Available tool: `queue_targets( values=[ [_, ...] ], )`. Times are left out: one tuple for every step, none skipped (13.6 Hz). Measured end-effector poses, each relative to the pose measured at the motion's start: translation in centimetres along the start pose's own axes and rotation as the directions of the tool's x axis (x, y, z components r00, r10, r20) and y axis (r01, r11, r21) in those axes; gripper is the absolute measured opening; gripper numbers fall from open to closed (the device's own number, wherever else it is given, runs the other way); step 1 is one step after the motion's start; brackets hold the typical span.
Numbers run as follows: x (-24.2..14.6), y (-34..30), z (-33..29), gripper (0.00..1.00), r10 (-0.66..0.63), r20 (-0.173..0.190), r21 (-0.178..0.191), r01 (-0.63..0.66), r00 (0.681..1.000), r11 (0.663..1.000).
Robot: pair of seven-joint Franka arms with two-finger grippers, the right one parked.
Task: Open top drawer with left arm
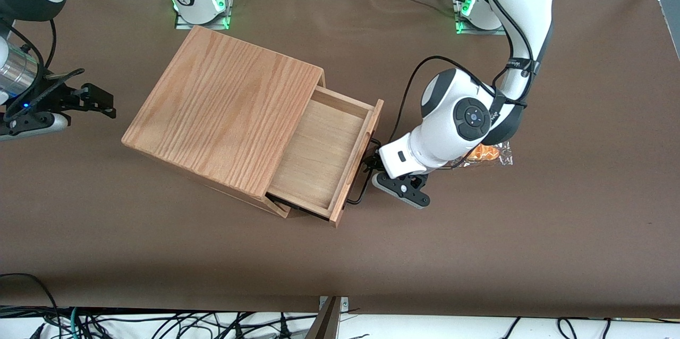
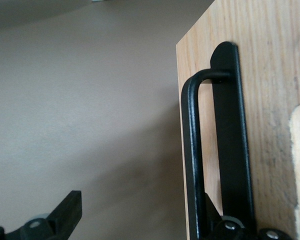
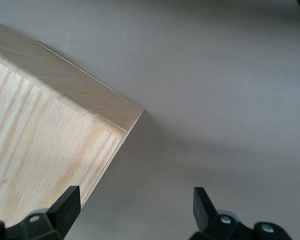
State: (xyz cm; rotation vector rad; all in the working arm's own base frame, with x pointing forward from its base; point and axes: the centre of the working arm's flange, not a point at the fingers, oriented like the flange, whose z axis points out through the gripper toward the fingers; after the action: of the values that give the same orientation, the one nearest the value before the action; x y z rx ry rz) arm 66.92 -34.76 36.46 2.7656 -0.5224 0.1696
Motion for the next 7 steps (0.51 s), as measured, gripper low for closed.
queue_targets(
  values=[
    [0.03, -0.46, -0.11, 1.00, -0.001, 0.002, 0.001, 0.001, 1.000, 1.000],
    [0.04, -0.70, -0.19, 1.00, 0.000, 0.003, 0.001, 0.000, 1.000, 1.000],
    [0.04, -0.74, -0.20, 1.00, 0.000, 0.005, 0.001, -0.001, 1.000, 1.000],
    [0.03, -0.74, -0.20, 1.00, 0.001, 0.005, 0.001, -0.001, 1.000, 1.000],
    [0.03, -0.73, -0.22, 1.00, 0.001, 0.006, -0.001, -0.001, 1.000, 1.000],
    [0.02, -0.75, -0.25, 1.00, 0.002, 0.008, -0.006, -0.002, 1.000, 1.000],
    [0.01, -0.78, -0.32, 1.00, 0.001, 0.010, -0.015, 0.000, 1.000, 1.000]
  ],
)
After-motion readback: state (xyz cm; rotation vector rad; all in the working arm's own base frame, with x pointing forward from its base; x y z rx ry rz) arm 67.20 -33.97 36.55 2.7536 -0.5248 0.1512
